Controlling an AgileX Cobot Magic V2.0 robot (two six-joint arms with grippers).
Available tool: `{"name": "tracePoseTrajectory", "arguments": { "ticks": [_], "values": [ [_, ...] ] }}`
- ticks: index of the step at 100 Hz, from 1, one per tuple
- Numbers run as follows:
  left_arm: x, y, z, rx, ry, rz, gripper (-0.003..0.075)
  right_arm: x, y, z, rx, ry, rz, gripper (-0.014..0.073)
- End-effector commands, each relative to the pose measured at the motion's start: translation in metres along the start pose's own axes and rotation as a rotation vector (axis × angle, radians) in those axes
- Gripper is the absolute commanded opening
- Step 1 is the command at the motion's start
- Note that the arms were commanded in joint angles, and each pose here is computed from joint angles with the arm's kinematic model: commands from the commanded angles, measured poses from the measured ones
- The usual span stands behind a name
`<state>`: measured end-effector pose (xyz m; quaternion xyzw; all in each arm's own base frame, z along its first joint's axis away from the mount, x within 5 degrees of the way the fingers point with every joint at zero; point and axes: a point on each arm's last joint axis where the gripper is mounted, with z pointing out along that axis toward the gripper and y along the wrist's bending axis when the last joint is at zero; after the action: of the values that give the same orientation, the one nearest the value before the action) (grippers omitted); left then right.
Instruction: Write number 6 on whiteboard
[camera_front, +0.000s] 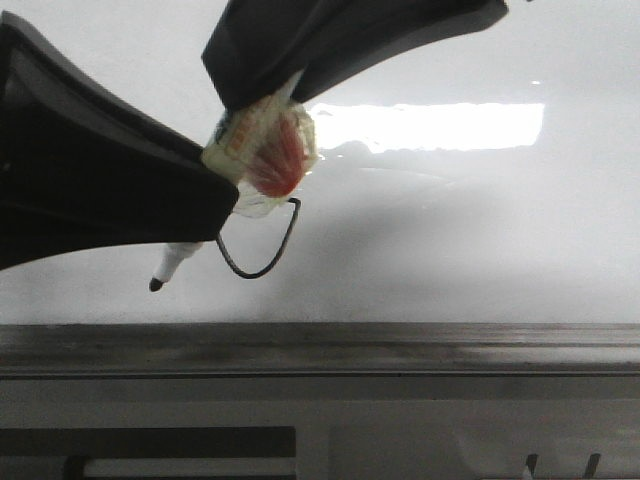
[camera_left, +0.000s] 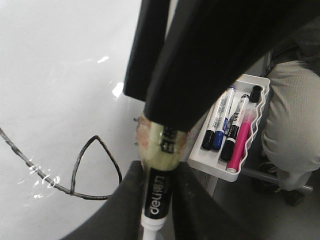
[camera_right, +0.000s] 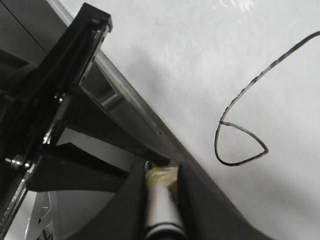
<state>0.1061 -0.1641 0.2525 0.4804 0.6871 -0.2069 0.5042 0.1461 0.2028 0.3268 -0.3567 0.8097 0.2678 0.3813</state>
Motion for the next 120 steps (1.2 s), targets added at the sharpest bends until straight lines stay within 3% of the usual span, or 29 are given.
{"name": "tracePoseTrajectory", "arguments": {
  "ticks": [1, 12, 19, 35, 66, 120],
  "values": [
    [-0.016, 0.003, -0.003, -0.015, -0.102, -0.102, -0.0021, -0.018, 0.003, -0.012, -0.011, -0.129, -0.002, 0.0154],
    [-0.014, 0.003, -0.002, -0.016, -0.083, -0.182, -0.0021, -0.022, 0.002, -0.013, -0.005, -0.172, 0.001, 0.0424],
    [-0.013, 0.004, -0.002, -0.017, -0.069, -0.216, -0.0021, -0.025, 0.0, -0.014, 0.003, -0.202, 0.004, 0.0502],
    [-0.012, 0.011, -0.003, -0.052, -0.062, -0.407, -0.0021, -0.027, -0.003, -0.014, 0.015, -0.221, 0.01, 0.0501],
    [0.006, 0.056, -0.012, -0.227, 0.044, -0.905, -0.0021, -0.027, -0.003, -0.014, 0.015, -0.221, 0.01, 0.0501],
    [0.014, 0.068, -0.017, -0.278, 0.08, -0.958, -0.002, -0.028, -0.003, -0.014, 0.017, -0.236, 0.01, 0.0501]
  ]
}}
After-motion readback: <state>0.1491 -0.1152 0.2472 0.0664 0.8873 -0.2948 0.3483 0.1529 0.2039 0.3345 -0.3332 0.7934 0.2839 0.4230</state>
